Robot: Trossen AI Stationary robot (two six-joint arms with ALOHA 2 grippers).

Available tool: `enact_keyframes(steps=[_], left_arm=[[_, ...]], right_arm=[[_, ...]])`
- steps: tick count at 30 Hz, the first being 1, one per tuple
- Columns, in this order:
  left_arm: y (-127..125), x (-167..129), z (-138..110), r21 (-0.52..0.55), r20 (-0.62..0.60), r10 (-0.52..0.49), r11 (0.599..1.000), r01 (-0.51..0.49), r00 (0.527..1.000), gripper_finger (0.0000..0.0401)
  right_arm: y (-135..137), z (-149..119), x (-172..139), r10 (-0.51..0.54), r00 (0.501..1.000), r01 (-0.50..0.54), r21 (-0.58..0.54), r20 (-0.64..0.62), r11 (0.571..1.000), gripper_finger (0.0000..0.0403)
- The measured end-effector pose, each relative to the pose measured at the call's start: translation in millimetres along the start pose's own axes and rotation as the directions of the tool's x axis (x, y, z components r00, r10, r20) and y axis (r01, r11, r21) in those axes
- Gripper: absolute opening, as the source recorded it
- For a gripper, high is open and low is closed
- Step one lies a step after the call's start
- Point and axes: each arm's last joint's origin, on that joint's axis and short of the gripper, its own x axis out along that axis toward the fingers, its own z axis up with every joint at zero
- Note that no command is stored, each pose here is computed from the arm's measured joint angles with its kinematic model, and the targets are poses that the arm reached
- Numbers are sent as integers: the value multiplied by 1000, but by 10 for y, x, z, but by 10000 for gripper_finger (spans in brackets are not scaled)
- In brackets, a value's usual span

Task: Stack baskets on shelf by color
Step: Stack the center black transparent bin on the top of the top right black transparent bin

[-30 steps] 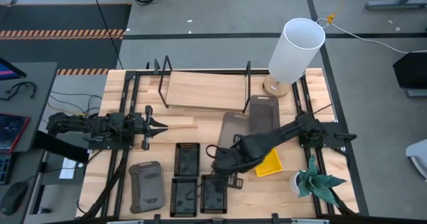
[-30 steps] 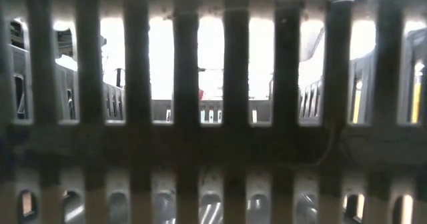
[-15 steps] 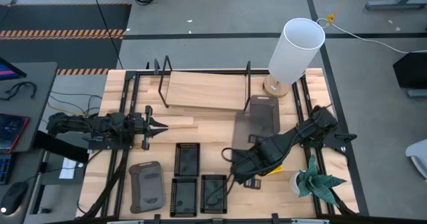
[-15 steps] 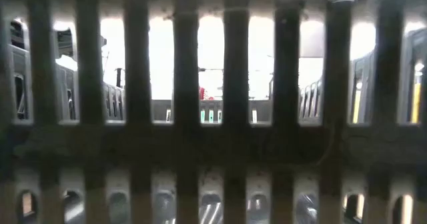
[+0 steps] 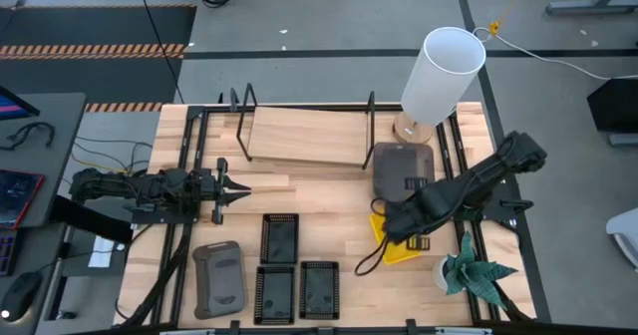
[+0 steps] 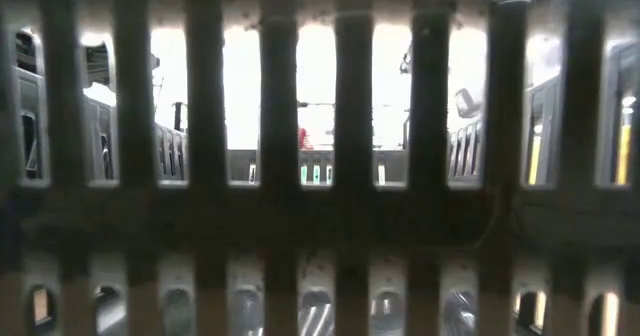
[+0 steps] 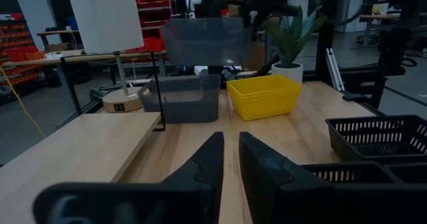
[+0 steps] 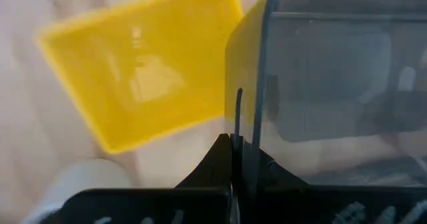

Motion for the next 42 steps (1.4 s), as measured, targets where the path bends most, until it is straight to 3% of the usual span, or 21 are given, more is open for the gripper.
enact_keyframes(steps=[7,16,22,32,42], left_arm=[[0,0,1,0,1,0,1000,0,1000,56],[0,0,1,0,1,0,1000,0,1000,55],[0,0,1,0,1,0,1000,0,1000,59],[0,0,1,0,1,0,1000,0,1000,53],[0,0,1,0,1,0,1000,0,1000,55]], right_arm=[[-412,-214,284,4,1000,-4,27,4,1000,4],[-700,-203,442,16,996,-23,80,85,997,4],[-738,-89,497,41,986,-56,84,164,995,4],[-689,29,658,74,994,-78,52,77,996,7],[-635,126,824,47,999,-46,45,-9,998,80]])
